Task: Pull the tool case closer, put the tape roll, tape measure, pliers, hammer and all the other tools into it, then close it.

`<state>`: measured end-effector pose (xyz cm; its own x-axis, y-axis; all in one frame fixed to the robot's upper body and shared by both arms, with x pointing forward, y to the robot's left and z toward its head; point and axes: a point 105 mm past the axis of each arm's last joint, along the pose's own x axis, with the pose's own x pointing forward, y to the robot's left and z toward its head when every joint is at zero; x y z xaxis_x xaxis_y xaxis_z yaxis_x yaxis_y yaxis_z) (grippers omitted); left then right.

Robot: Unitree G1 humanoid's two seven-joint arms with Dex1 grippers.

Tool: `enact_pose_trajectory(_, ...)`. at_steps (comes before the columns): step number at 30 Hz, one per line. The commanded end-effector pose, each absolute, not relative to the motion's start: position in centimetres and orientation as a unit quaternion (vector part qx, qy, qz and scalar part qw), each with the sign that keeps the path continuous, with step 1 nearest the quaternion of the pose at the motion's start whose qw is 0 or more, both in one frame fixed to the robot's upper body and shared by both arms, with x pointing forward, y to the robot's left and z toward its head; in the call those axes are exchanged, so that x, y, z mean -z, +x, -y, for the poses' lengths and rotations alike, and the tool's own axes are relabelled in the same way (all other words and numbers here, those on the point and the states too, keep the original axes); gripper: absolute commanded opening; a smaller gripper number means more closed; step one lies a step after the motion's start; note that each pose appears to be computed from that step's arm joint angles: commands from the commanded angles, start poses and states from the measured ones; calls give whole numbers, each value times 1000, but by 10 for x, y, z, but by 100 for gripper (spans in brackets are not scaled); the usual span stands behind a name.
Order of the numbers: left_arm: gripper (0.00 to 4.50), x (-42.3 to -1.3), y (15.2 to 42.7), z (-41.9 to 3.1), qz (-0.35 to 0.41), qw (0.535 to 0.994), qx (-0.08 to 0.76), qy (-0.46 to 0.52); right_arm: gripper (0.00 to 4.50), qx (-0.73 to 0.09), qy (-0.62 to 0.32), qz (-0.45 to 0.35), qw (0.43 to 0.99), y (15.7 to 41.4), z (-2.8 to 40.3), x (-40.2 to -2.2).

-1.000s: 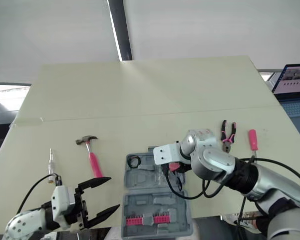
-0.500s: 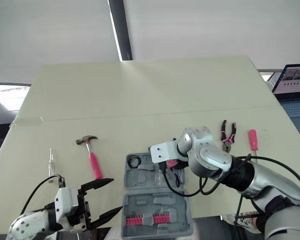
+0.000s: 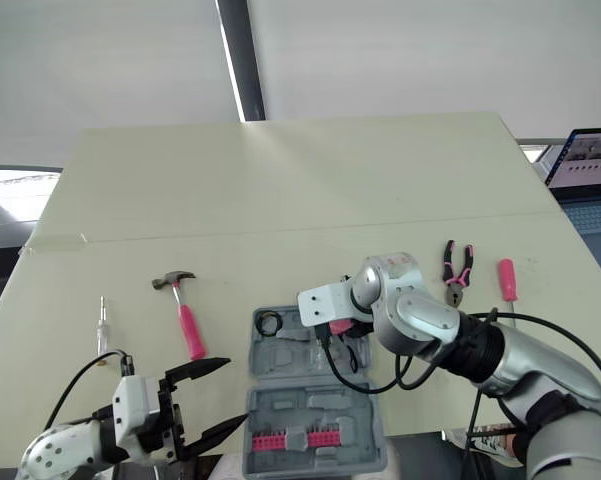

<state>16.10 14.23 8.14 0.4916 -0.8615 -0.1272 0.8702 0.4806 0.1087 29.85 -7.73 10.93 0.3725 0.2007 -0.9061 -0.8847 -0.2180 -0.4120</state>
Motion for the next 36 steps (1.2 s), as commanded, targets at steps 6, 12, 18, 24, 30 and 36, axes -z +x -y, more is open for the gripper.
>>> enact_pose_trajectory(6, 450, -85, 160, -138, -16, 858, 507, 83, 294, -484, -619, -279, 551, 297, 78, -109)
enact_pose_trajectory(12, 450, -85, 159, -139, -16, 858, 507, 83, 294, -485, -620, -282, 548, 296, 77, -105)
enact_pose_trajectory(18, 450, -84, 158, -138, -17, 857, 508, 82, 294, -487, -621, -283, 546, 294, 77, -103)
enact_pose_trajectory(24, 450, -84, 157, -138, -18, 857, 508, 82, 406, -490, -620, -280, 545, 293, 76, -105)
enact_pose_trajectory(30, 450, -84, 157, -137, -17, 856, 510, 81, 443, -495, -616, -268, 552, 289, 77, -122)
enact_pose_trajectory(36, 450, -86, 159, -139, -16, 857, 507, 87, 443, -496, -534, -255, 636, 288, 94, -164)
